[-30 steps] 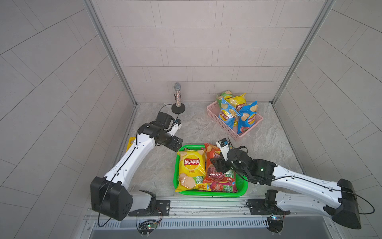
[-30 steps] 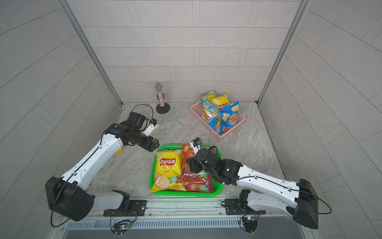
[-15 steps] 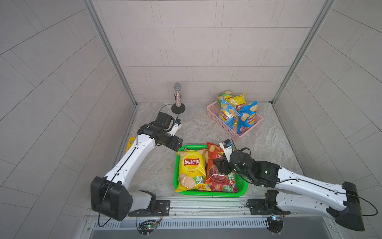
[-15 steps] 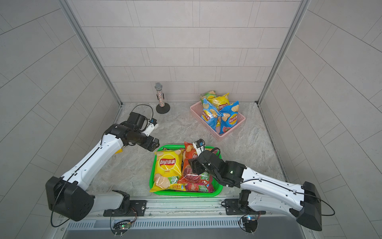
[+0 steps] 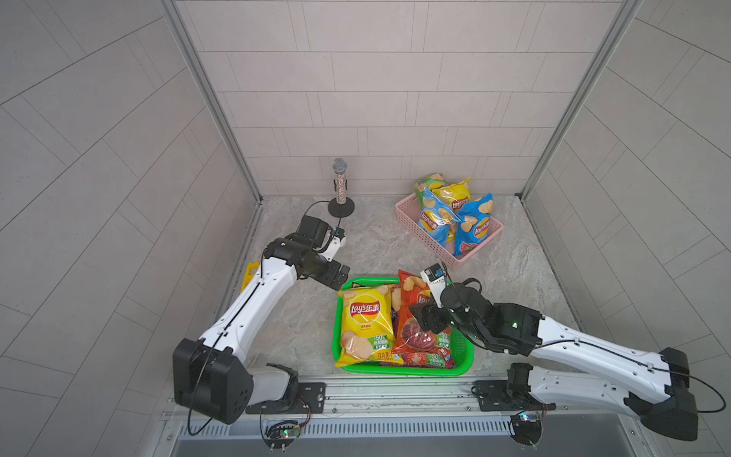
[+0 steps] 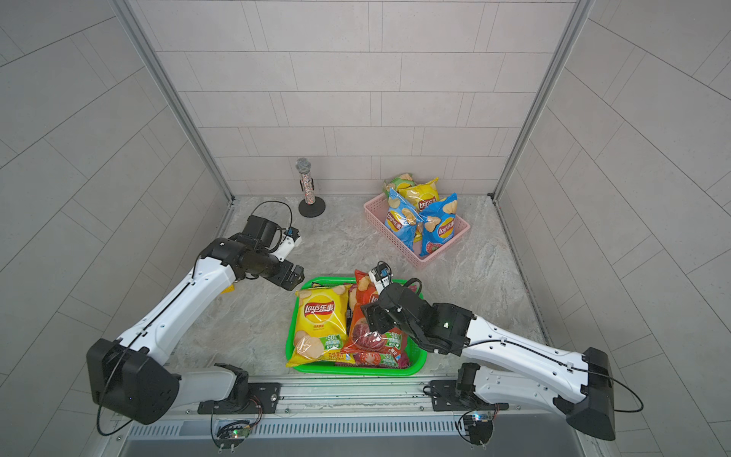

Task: Put the potato chips into the basket
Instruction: Place the potato chip in the basket, then reset both arms

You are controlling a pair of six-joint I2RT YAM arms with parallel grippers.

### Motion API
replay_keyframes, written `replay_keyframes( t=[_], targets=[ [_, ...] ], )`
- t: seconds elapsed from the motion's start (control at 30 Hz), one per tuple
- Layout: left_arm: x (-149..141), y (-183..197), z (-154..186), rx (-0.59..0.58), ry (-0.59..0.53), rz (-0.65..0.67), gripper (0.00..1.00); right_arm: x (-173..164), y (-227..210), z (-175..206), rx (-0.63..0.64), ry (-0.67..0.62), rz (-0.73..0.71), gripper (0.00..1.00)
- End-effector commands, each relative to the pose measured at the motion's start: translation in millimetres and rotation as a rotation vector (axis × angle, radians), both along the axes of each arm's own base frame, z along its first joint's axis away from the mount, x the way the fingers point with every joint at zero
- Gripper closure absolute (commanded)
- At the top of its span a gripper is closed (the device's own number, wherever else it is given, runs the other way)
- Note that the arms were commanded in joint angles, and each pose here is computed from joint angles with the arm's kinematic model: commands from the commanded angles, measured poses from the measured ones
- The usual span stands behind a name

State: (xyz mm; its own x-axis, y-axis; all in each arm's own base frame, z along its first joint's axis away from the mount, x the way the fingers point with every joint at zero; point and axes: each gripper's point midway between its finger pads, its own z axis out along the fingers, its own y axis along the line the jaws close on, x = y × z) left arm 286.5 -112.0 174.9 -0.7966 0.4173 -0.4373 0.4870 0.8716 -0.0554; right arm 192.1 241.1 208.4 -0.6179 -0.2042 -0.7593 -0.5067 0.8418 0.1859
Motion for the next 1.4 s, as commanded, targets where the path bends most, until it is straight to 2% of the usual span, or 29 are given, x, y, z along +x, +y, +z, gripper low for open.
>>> replay_keyframes(
  t=[0.0,0.23,0.47,0.53,0.77,0.83,0.9,0.97,1.03,1.2,1.37],
  targets=[
    [-2,4,2,-0.002,-0.014,0.017,0.01,-2,-5,9,-0.023,-0.009,0.006,0.19],
    [0,6,3,0.003,-0.022,0.024,0.00,1,-5,29,0.023,-0.035,-0.010,0.19],
    [9,15,8,0.030,-0.070,0.067,0.00,27,-41,47,0.115,-0.027,-0.160,0.19],
    [16,23,12,0.046,-0.112,0.095,0.00,42,-65,47,0.089,-0.045,-0.223,0.18],
    [49,61,8,0.026,-0.272,0.218,0.00,86,-188,24,0.005,-0.076,-0.616,0.14],
    [61,74,2,0.004,-0.332,0.275,0.00,90,-213,17,-0.016,-0.091,-0.704,0.10],
    [73,90,-7,0.007,-0.424,0.350,0.00,91,-233,11,-0.035,-0.118,-0.780,0.00],
    [83,105,-19,0.032,-0.518,0.420,0.00,89,-250,7,-0.071,-0.167,-0.851,0.00],
    [89,111,-34,0.042,-0.559,0.439,0.00,86,-268,1,-0.124,-0.227,-0.927,0.00],
    [100,109,-58,0.021,-0.510,0.450,0.00,75,-288,-13,-0.212,-0.297,-0.973,0.00],
    [107,110,-63,-0.019,-0.567,0.480,0.00,65,-286,-10,-0.212,-0.333,-0.935,0.00]
  ],
)
